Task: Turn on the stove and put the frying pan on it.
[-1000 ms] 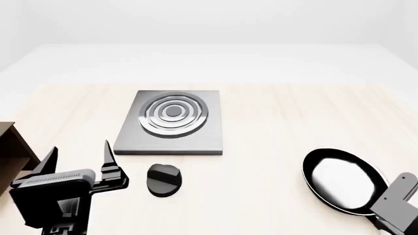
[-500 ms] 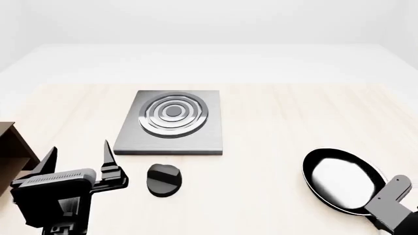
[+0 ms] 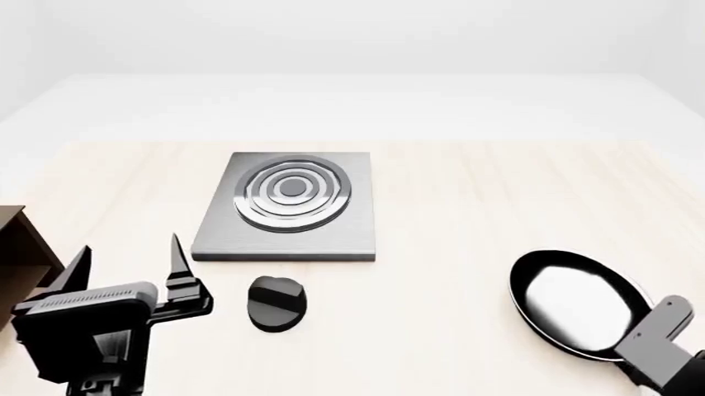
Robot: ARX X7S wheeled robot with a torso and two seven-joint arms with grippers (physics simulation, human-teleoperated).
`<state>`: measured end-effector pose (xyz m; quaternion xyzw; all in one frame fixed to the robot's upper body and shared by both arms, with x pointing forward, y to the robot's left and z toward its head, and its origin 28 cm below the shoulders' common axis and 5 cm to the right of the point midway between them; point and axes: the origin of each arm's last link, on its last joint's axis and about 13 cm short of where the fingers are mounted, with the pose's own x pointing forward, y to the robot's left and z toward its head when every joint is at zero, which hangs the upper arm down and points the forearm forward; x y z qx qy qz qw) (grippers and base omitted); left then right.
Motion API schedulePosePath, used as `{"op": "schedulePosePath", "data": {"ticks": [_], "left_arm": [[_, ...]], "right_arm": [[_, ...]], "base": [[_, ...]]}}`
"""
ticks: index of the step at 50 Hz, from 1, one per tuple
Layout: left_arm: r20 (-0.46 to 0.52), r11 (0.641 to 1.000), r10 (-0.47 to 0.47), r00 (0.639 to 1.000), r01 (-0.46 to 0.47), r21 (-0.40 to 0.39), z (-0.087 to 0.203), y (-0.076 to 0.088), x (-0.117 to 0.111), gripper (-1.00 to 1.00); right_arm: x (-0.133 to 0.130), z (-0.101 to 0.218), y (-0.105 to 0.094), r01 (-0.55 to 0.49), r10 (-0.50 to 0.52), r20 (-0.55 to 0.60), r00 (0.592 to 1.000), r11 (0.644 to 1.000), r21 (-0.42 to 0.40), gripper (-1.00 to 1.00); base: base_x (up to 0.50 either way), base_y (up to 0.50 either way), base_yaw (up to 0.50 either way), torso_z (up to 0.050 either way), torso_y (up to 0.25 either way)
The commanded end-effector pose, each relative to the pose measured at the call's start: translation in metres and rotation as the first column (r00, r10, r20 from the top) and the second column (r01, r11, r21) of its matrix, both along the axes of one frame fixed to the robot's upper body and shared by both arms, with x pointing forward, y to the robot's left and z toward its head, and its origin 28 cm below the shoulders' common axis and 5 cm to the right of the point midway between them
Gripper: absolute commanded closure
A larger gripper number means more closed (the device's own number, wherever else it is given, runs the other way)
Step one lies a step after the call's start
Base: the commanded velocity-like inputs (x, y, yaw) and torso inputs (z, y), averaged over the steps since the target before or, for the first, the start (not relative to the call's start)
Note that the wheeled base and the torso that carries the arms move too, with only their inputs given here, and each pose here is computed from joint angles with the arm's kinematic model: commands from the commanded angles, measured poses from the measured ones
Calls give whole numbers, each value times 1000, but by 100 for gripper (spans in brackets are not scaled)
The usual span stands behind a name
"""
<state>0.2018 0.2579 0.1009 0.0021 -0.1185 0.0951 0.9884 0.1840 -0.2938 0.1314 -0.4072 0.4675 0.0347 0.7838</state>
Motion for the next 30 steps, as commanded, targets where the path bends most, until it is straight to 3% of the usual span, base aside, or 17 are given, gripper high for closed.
{"op": "schedulePosePath", "data": {"ticks": [1, 16, 30], "left_arm": [[4, 1000, 2, 1000, -2, 0, 2, 0, -1, -100], [14, 1000, 2, 1000, -2, 2, 4, 0, -2, -100], [18, 1000, 7, 1000, -7, 0, 5, 0, -2, -100]], "right_arm": [[5, 27, 3, -21, 20, 79, 997, 1000, 5, 100], [10, 102, 12, -73, 77, 260, 963, 997, -24, 100], [20, 138, 16, -107, 124, 378, 918, 992, -65, 100]], "base": [[0, 0, 0, 0, 0], [0, 0, 0, 0, 0], [0, 0, 0, 0, 1]]}}
